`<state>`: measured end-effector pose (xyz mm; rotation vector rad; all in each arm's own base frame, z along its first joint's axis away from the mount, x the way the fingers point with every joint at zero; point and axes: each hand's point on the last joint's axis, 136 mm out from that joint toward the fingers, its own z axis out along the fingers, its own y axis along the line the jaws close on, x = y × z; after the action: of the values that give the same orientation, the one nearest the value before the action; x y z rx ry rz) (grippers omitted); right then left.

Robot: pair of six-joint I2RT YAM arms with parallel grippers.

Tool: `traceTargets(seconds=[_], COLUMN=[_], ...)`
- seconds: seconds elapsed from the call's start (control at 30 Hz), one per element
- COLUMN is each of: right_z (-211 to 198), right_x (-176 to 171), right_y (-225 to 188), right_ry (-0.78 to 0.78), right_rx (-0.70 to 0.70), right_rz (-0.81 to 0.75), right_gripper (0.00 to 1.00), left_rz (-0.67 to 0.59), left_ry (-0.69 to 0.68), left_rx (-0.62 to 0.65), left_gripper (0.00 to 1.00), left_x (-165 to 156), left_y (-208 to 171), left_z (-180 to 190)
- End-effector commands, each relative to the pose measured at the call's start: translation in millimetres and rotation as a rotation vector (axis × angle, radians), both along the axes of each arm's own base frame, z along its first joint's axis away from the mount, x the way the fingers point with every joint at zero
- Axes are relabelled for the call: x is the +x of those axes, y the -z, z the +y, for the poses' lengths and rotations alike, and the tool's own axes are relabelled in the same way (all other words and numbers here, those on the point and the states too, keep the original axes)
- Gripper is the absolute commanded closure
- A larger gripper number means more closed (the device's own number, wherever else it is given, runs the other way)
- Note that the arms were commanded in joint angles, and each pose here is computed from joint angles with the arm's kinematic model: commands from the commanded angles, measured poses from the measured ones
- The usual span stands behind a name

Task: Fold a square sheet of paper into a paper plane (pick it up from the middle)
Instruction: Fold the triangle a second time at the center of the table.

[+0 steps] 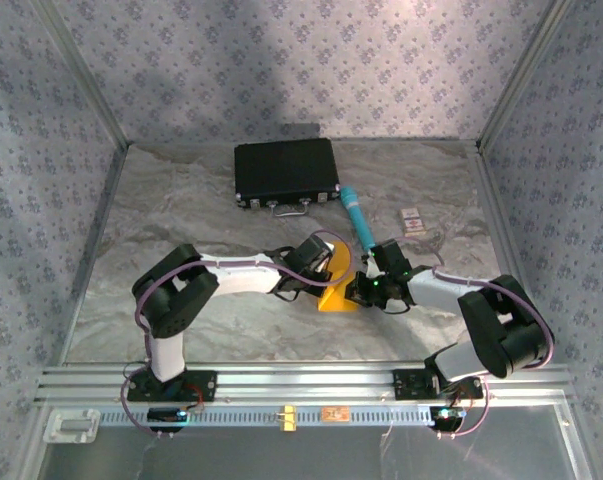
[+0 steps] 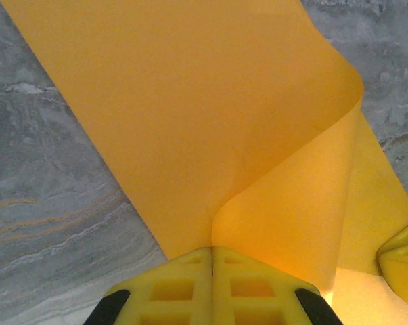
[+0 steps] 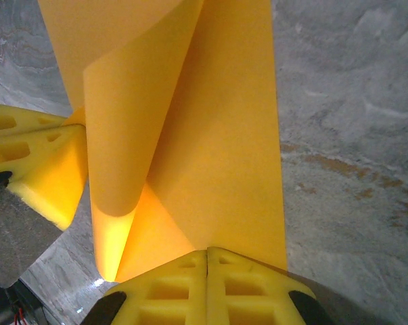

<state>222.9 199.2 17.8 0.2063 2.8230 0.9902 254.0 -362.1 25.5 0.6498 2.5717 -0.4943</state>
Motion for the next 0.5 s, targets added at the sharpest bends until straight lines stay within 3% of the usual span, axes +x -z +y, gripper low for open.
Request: traceTargets(seconds=[0.0, 0.47], right_z=[-8.3, -12.9], right_x=[-9.8, -8.0], right_y=[10.7, 11.0], right_ry=[-0.004, 0.001], right_rx=[-0.036, -0.037], right_rz=[0.036, 0.04], right_gripper=[0.97, 0.97], left_rz=[0.006, 0.017], left_ry=[0.019, 0.039], left_rx=[-0.013, -0.011], left_gripper=[0.97, 0.97], left_x=[3.5, 0.3], left_y=[-0.1, 0.3], left_z=[-7.1, -8.7])
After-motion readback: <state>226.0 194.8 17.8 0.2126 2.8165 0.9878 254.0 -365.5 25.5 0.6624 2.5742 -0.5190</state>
